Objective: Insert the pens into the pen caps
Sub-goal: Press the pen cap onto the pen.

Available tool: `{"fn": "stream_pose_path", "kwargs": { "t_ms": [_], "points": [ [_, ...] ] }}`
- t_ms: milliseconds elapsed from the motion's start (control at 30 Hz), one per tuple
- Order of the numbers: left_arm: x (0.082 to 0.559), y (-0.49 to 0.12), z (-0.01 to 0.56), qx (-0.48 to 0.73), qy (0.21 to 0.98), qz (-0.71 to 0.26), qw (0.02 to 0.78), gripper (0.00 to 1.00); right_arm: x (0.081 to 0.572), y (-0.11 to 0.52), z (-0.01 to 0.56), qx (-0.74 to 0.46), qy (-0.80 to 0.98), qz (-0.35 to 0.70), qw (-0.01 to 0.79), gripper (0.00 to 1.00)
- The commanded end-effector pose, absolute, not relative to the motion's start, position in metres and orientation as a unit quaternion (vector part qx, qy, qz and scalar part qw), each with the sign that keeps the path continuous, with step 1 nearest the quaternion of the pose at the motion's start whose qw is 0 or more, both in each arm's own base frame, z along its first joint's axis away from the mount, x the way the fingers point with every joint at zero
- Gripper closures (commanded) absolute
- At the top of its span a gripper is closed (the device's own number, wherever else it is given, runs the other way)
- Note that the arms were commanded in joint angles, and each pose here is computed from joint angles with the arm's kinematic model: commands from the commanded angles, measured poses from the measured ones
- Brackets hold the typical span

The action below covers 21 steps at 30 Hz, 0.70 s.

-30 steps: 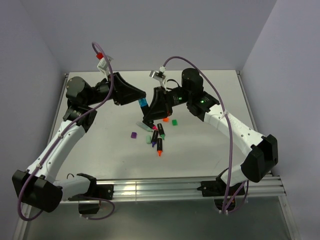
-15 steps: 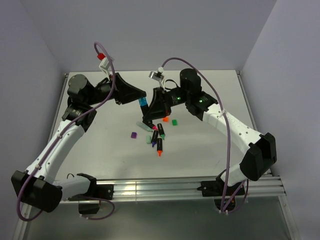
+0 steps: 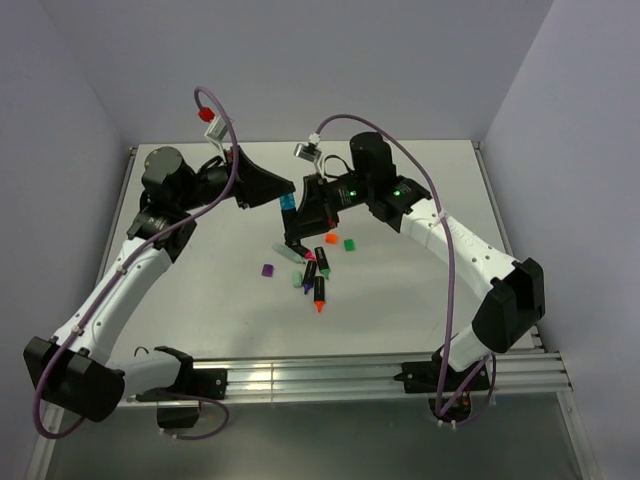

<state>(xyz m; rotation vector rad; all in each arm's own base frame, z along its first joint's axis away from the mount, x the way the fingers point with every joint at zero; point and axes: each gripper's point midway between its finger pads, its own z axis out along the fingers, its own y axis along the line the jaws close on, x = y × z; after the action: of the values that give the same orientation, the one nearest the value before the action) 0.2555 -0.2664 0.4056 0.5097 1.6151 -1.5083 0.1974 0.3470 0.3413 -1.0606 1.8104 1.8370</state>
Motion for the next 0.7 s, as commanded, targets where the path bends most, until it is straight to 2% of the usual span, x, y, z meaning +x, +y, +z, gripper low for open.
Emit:
{"fn": "stream_pose_path", "kwargs": {
  "t_ms": [0, 167, 667],
  "points": [
    [0.216, -0.282, 0.373, 0.277, 0.642, -0.626, 0.345, 1.0, 0.206, 0.344, 0.373, -0.407, 0.603, 0.644, 0.237, 1.0],
    [0.196, -0.279, 0.371, 0.303, 0.613, -0.654, 0.325, 1.0, 0.204, 0.336, 0.376, -0.42, 0.59, 0.649, 0.235, 1.0],
    [0.181, -0.298, 0.348, 0.317, 0.633, -0.656, 0.261, 1.0, 0.227, 0.331, 0.387, -0.42, 0.588, 0.636, 0.271, 1.0]
  ]
}}
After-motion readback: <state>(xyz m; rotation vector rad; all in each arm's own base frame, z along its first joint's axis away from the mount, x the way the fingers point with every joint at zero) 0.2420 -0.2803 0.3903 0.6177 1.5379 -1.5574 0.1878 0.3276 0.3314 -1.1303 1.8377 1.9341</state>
